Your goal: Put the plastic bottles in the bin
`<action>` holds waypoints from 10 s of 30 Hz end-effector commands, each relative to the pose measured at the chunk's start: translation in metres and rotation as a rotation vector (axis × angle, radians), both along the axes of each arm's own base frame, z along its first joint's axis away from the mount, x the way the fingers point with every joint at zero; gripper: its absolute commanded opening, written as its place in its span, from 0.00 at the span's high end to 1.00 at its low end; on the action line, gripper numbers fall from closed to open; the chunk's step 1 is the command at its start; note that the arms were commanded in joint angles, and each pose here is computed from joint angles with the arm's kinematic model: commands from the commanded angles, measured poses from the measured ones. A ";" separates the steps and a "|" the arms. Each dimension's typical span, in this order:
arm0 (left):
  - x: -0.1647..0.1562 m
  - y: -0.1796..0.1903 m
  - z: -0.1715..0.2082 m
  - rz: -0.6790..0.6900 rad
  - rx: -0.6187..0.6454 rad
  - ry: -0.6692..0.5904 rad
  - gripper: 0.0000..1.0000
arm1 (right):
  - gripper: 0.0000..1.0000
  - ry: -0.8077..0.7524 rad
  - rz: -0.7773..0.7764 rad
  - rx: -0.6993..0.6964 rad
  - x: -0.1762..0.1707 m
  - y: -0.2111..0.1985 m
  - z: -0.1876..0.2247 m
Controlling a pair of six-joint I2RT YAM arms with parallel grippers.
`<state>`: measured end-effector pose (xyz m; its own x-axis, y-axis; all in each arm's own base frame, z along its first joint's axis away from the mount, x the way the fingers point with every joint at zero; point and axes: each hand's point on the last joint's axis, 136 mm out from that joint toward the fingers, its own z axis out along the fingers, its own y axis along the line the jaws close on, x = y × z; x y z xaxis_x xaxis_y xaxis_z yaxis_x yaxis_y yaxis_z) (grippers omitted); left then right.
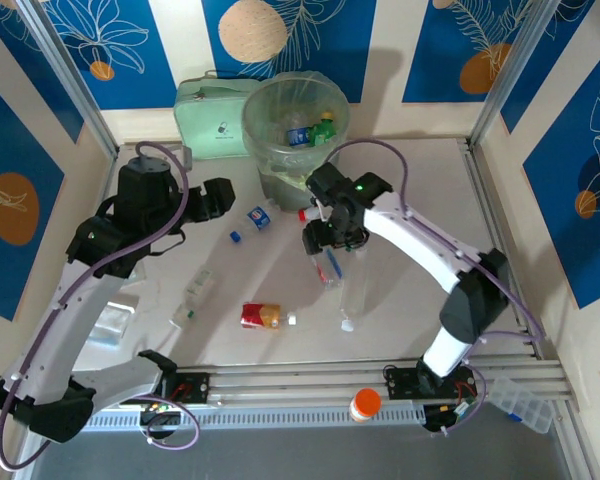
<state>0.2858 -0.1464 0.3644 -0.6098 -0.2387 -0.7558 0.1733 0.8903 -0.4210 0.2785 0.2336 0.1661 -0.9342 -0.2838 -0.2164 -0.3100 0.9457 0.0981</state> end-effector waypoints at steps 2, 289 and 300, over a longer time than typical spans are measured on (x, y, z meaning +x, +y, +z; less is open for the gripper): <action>-0.006 0.006 -0.017 0.007 0.041 0.048 0.18 | 0.27 0.051 0.010 -0.117 0.005 -0.004 -0.039; 0.301 -0.219 -0.026 -0.144 -0.472 -0.076 0.39 | 0.29 -0.300 -0.227 0.507 -0.128 -0.121 0.174; 0.295 -0.211 -0.006 -0.138 -0.449 -0.113 0.17 | 0.28 -0.331 -0.206 0.509 -0.122 -0.120 0.180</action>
<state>0.5864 -0.3625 0.3167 -0.6418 -0.4656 -0.6093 0.2761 0.6010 -0.7500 0.1573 0.1140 0.3352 -0.8402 0.1188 -0.5291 -0.1862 0.8532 0.4872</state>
